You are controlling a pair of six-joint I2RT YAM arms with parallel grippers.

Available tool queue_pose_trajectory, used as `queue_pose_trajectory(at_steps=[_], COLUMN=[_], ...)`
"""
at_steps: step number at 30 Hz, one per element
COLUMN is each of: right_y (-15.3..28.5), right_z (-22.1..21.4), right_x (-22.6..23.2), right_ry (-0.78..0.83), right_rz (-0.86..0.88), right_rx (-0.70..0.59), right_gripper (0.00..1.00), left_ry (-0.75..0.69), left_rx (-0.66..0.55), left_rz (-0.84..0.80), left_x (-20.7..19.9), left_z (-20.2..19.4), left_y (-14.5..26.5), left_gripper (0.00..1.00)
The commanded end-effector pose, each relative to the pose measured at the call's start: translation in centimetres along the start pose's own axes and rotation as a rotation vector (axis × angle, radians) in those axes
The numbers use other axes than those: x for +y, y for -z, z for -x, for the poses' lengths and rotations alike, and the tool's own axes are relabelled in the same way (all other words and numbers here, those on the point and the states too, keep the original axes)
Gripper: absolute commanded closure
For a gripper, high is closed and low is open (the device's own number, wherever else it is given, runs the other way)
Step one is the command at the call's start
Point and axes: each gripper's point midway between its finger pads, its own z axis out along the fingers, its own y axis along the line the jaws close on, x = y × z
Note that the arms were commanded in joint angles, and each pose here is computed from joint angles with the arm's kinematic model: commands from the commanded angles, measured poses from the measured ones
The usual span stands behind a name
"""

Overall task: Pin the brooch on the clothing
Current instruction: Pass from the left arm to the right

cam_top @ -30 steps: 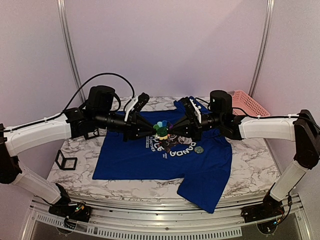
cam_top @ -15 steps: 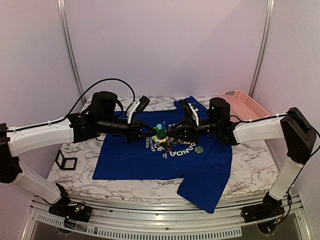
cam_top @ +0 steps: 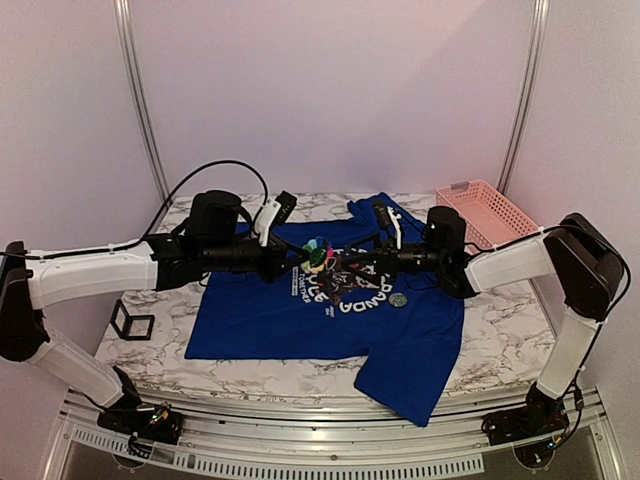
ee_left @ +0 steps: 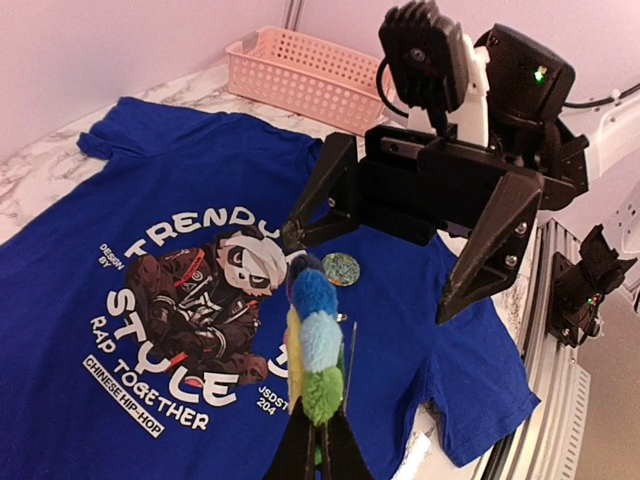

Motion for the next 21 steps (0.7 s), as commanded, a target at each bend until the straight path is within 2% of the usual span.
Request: queue_pose_trajectory(at_steps=[1,2,10,13,21], right_y=[0.0,0.1,-0.7,-1.3,-2.5], right_z=[1.6,1.8,1.6,1.5,1.6], right_x=[-0.8,-0.8,-1.1,-0.8,-1.5], right_ry=[-0.097,-0.113,-0.159,-0.147,-0.169], right_rz=[0.000,0.004,0.043,0.072,0.093], right_rx=[-0.124,-0.146,-0.166,-0.156,-0.142], right_gripper=[0.08,0.02,0.01,0.04,0.18], left_ry=[0.013,0.012,0.025,0.031,0.039], left_rx=[-0.063,-0.065,-0.081,-0.083,-0.087], left_rz=[0.006,0.001,-0.030,-0.033,-0.050], left_x=[0.1,0.0,-0.4,-0.4,-0.7], left_z=[0.7,0.8,1.2,1.2,1.2], left_y=[-0.9,-1.0,-1.4,-1.5,-1.6], left_gripper=[1.00,1.00,1.00,1.00,1.00])
